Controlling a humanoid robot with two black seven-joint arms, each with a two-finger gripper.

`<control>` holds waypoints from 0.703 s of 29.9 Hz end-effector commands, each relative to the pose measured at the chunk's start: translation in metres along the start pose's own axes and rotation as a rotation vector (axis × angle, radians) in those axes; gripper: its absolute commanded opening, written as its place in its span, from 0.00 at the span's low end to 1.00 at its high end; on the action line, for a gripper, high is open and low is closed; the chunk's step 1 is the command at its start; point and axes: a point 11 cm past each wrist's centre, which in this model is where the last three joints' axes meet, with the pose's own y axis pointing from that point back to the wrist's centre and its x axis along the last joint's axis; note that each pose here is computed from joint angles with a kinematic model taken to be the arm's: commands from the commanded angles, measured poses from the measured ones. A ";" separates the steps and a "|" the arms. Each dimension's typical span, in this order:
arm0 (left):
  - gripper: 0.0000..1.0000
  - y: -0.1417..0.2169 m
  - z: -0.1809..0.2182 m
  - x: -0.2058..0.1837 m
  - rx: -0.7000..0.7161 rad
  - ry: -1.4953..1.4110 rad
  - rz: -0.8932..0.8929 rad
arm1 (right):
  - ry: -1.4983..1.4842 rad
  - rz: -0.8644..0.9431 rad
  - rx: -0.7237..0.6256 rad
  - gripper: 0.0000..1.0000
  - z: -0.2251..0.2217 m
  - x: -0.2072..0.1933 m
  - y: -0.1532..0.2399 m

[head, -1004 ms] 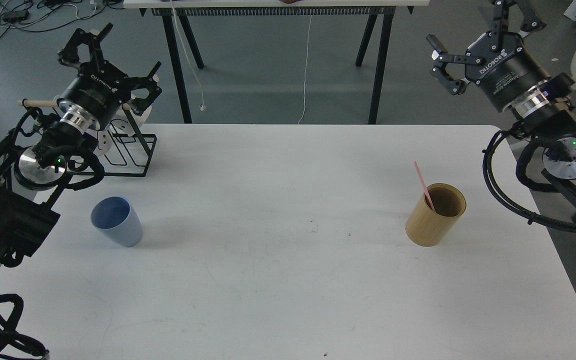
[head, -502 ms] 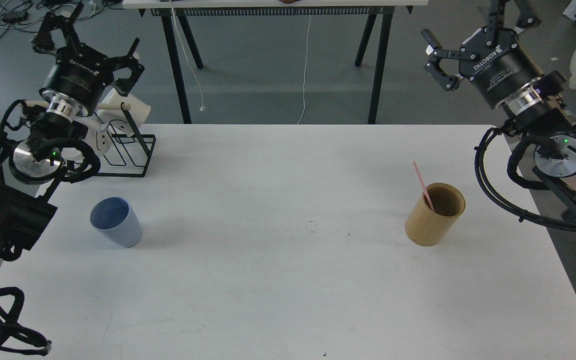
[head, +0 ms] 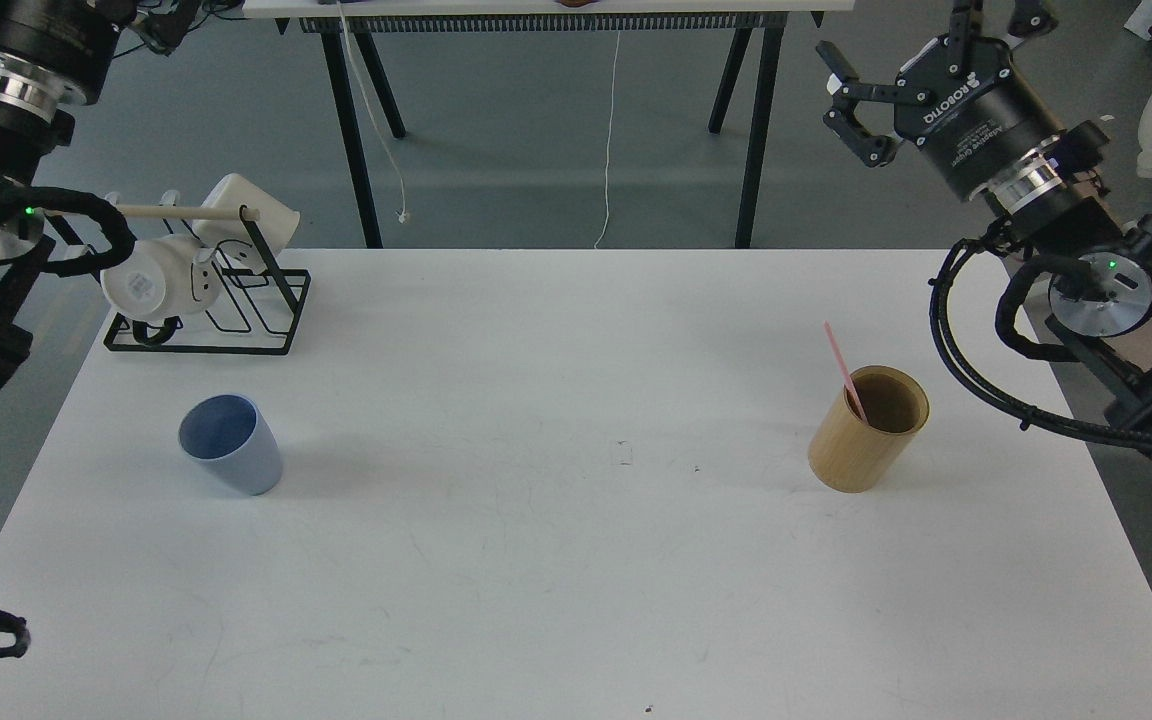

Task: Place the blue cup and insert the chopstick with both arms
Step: 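Raise the left arm up and back away from the table, then lower the left gripper onto the blue cup rim and grasp it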

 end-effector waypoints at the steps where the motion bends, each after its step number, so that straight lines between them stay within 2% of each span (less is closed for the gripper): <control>1: 1.00 0.006 0.024 -0.040 0.129 -0.235 -0.187 | 0.008 -0.004 0.009 0.99 -0.005 -0.001 -0.003; 4: 1.00 0.018 0.019 -0.084 0.243 -0.383 -0.379 | 0.015 0.016 0.009 0.99 -0.006 0.006 -0.001; 8: 1.00 0.051 0.018 -0.099 0.325 -0.467 -0.475 | 0.015 0.019 0.008 0.99 -0.005 0.007 0.000; 11: 1.00 0.068 0.018 -0.095 0.358 -0.526 -0.497 | 0.013 0.022 0.006 0.99 -0.004 0.007 0.001; 14: 1.00 0.084 0.005 -0.085 0.466 -0.693 -0.562 | 0.013 0.020 0.008 0.99 -0.004 0.007 0.001; 18: 0.99 0.110 -0.018 -0.071 0.654 -1.015 -0.729 | 0.012 0.019 0.008 0.99 -0.004 0.006 0.000; 21: 0.99 0.151 -0.054 -0.050 0.866 -1.183 -0.886 | 0.010 0.016 0.007 0.99 -0.003 0.005 0.000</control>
